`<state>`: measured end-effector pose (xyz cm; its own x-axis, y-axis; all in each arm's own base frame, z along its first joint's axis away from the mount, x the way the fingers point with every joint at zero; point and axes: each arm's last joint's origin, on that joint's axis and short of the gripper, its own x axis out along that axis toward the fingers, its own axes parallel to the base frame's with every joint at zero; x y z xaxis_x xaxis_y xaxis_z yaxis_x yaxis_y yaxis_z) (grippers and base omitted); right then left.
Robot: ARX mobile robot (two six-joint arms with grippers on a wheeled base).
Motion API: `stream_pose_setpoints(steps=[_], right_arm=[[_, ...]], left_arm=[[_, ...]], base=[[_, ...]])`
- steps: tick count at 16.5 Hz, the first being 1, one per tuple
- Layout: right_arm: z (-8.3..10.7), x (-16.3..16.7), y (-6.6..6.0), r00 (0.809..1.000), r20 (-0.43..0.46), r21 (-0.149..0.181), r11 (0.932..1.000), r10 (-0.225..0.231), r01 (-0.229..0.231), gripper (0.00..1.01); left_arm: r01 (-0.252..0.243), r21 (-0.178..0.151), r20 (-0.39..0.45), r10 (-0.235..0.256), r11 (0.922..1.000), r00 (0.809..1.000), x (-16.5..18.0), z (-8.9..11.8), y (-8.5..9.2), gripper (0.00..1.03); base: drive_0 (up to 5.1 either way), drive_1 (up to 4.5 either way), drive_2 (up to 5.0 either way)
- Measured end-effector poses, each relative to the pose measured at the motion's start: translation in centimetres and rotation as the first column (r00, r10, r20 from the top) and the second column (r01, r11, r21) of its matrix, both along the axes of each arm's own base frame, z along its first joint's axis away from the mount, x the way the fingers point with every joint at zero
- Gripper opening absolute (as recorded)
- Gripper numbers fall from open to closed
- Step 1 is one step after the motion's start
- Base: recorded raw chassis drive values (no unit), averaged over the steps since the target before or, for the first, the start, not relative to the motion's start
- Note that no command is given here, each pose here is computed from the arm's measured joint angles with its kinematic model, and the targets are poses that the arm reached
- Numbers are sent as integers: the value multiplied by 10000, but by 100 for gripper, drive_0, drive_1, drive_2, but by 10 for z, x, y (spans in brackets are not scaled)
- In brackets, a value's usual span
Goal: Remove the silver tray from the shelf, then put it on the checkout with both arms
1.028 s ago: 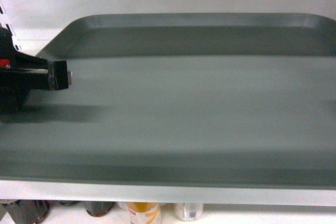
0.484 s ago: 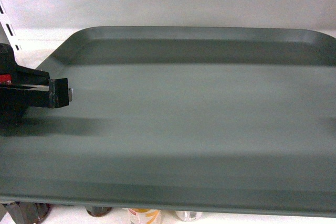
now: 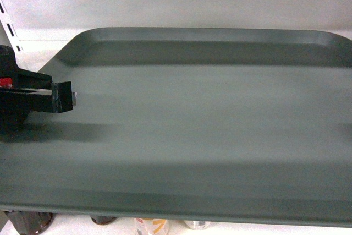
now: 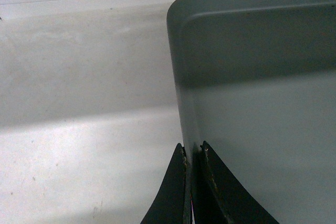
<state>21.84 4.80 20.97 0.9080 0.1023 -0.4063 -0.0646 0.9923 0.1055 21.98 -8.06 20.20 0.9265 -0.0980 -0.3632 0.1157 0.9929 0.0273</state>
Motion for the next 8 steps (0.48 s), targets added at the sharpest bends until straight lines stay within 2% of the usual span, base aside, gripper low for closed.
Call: stream_pose_setpoints(steps=[8], right_arm=[[0,0,0,10000,-14,-8,10000,-2,2,2]], left_arm=[[-4,19,6,4,10000,10000,-1,0,0,4]], base=[[14,-403,432]])
